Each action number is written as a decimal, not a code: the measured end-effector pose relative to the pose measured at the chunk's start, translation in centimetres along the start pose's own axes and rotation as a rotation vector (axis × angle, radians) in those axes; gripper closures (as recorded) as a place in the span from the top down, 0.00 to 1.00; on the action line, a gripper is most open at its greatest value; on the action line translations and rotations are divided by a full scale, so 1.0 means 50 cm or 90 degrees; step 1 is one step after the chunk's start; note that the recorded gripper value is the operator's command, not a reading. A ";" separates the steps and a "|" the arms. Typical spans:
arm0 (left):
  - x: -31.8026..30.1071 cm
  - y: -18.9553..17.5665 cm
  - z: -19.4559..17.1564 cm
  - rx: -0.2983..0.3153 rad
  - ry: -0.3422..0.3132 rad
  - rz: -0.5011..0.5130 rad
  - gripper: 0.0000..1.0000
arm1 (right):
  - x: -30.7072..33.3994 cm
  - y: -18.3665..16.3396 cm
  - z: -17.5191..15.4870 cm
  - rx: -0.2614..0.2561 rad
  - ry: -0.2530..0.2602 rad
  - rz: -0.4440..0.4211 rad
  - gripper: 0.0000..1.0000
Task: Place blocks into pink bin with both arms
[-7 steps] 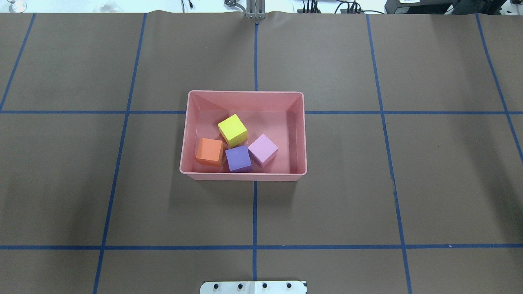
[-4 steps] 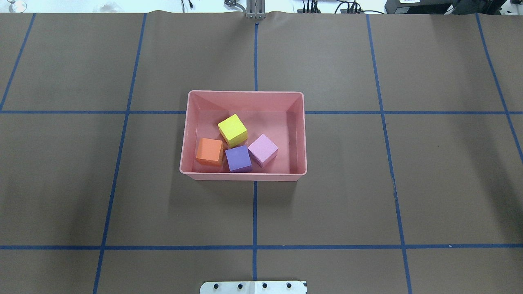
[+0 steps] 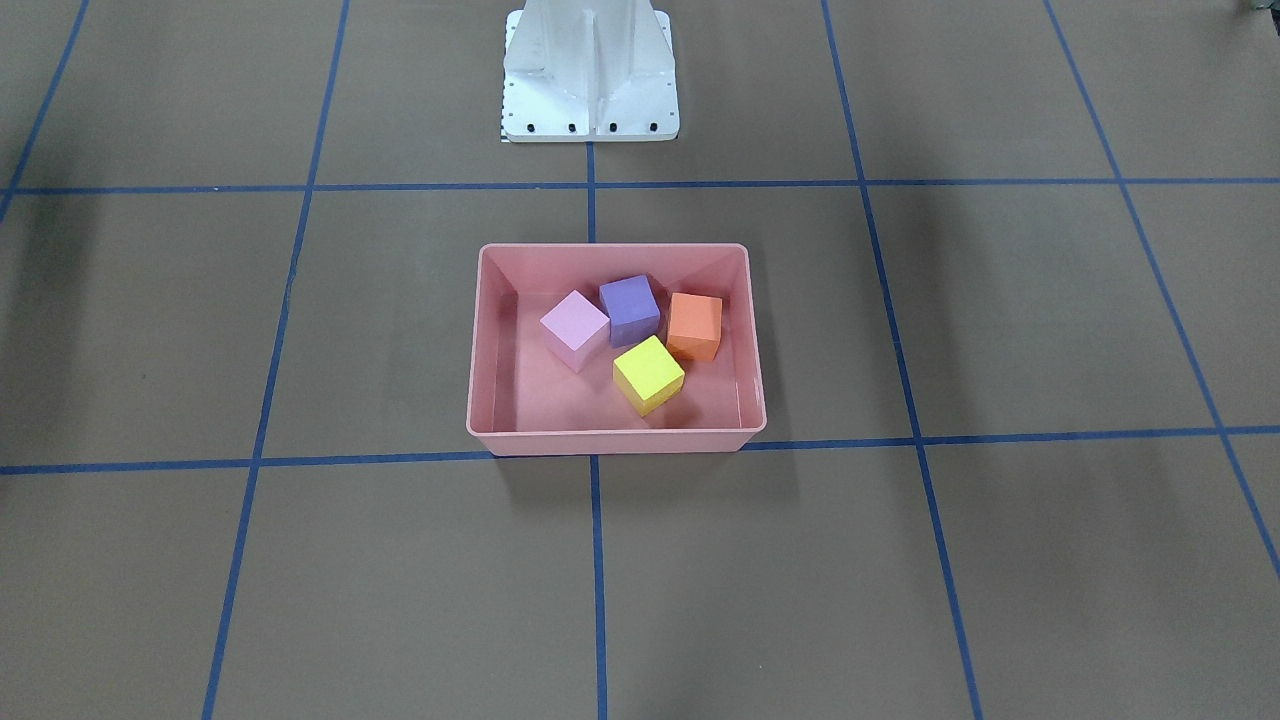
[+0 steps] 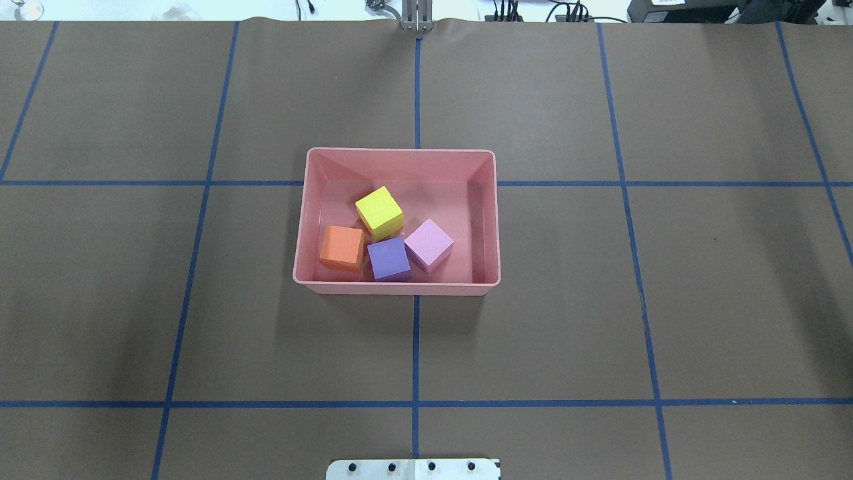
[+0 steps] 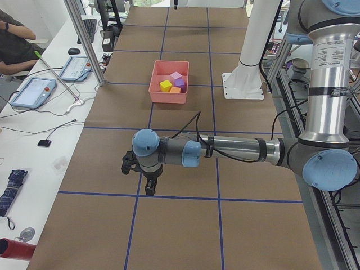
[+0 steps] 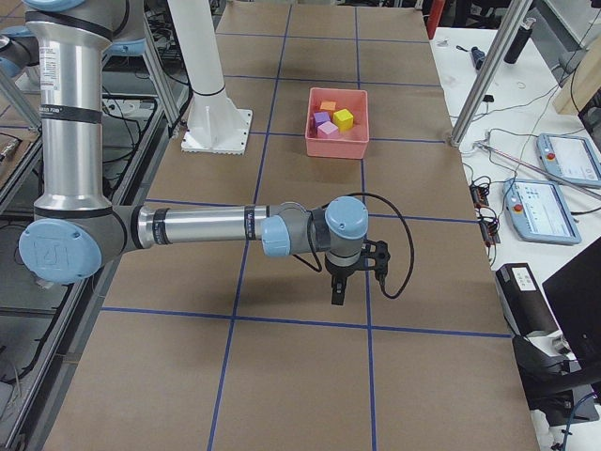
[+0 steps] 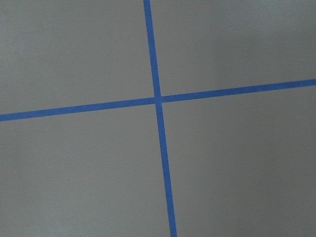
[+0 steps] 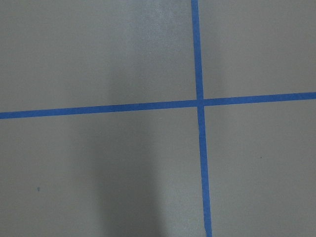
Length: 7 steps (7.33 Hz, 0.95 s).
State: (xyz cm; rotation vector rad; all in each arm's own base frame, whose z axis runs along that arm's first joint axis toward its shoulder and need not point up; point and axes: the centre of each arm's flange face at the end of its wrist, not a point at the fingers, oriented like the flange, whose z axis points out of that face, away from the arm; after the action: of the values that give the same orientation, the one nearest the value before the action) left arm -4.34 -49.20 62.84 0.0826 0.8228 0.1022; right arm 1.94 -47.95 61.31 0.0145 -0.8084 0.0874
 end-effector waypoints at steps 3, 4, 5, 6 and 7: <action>-0.001 0.000 0.000 -0.001 -0.001 -0.001 1.00 | 0.008 0.011 0.005 -0.003 0.001 0.002 1.00; 0.000 -0.001 0.000 0.000 0.000 -0.001 1.00 | 0.009 0.011 0.006 -0.004 0.001 0.002 1.00; 0.002 -0.002 -0.001 0.000 0.001 -0.003 1.00 | 0.009 0.011 0.006 -0.004 0.001 0.002 1.00; 0.003 -0.004 -0.001 0.001 0.001 -0.004 1.00 | 0.009 0.012 0.005 -0.003 0.001 0.002 1.00; 0.004 -0.005 -0.002 0.001 0.000 -0.004 1.00 | 0.008 0.012 0.005 -0.003 0.001 0.001 0.99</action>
State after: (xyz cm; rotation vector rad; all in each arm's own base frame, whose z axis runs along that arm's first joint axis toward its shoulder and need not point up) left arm -4.27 -49.42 62.60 0.0822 0.8234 0.0959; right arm 1.99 -47.34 61.75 0.0095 -0.8076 0.0872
